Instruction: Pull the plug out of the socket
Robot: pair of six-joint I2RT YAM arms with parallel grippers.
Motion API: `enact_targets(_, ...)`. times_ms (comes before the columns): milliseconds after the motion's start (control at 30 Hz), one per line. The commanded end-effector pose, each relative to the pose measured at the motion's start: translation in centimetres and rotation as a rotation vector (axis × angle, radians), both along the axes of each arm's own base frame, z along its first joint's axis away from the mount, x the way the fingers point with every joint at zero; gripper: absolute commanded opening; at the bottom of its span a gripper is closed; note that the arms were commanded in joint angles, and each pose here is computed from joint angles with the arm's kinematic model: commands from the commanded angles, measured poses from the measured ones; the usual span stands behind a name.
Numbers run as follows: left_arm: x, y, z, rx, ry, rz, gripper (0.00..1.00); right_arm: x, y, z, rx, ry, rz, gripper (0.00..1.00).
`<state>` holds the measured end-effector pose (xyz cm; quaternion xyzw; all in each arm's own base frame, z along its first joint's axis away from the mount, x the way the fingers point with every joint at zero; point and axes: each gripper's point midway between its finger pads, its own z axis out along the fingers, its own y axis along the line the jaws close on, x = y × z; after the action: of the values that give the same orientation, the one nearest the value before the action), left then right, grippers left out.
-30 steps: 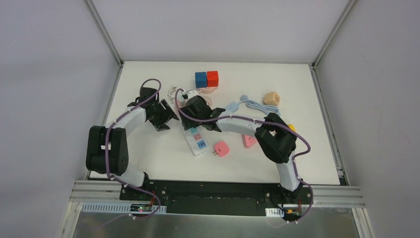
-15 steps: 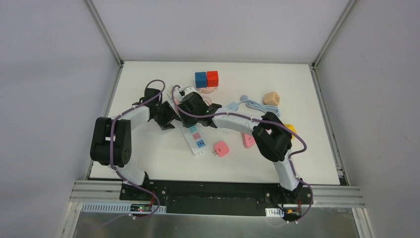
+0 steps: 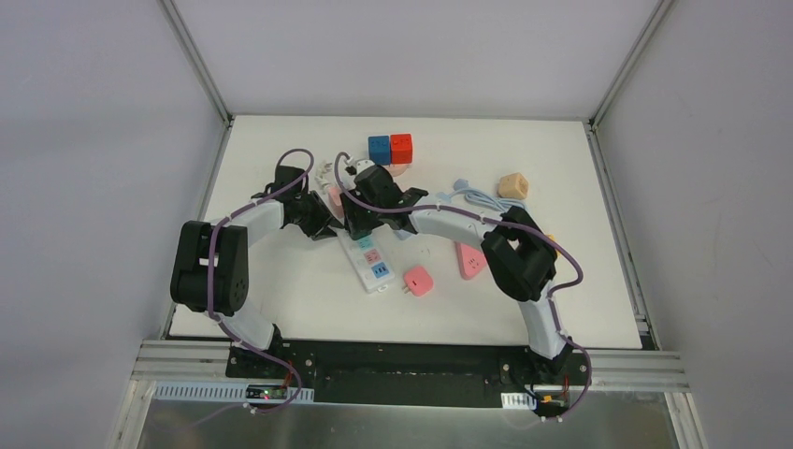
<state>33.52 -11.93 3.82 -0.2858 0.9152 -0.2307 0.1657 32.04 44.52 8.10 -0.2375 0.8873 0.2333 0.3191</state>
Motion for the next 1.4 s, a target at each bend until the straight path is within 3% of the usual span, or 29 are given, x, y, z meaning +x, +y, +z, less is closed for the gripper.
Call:
enact_targets(0, -3.3, 1.1, -3.2, 0.103, 0.152, -0.012, 0.32, -2.5, 3.7, 5.0, 0.184, 0.018, 0.105, 0.0)
enact_targets(267, -4.1, 1.4, -3.8, 0.12, 0.205, -0.019, 0.29, -0.8, 2.7, 5.3, 0.026, -0.169, 0.021, 0.0)
enact_targets(333, -4.4, 1.4, -4.0, 0.122, 0.217, -0.021, 0.28, -0.6, 2.6, 6.1, 0.043, -0.171, 0.011, 0.0)
enact_targets(500, -4.6, 1.5, -4.3, 0.126, 0.232, -0.022, 0.27, -2.3, 3.9, 8.0, 0.251, -0.019, 0.104, 0.0)
enact_targets(600, -4.6, 1.5, -4.3, 0.126, 0.236, -0.024, 0.27, -2.6, 4.1, 7.5, 0.227, -0.025, 0.12, 0.0)
enact_targets(800, -4.9, 1.6, -4.5, 0.131, 0.252, -0.022, 0.27, -2.3, 4.0, 7.4, 0.085, -0.179, 0.108, 0.0)
enact_targets(933, -5.0, 1.7, -4.6, 0.137, 0.263, -0.023, 0.27, -2.4, 4.0, 9.2, 0.122, -0.19, 0.116, 0.0)
enact_targets(1100, -5.1, 1.8, -4.7, 0.146, 0.274, -0.026, 0.27, -2.5, 4.2, 11.2, 0.262, -0.086, 0.127, 0.0)
enact_targets(1367, -5.3, 1.9, -4.8, 0.149, 0.286, -0.024, 0.26, -2.3, 3.6, 9.0, 0.102, -0.197, 0.105, 0.0)
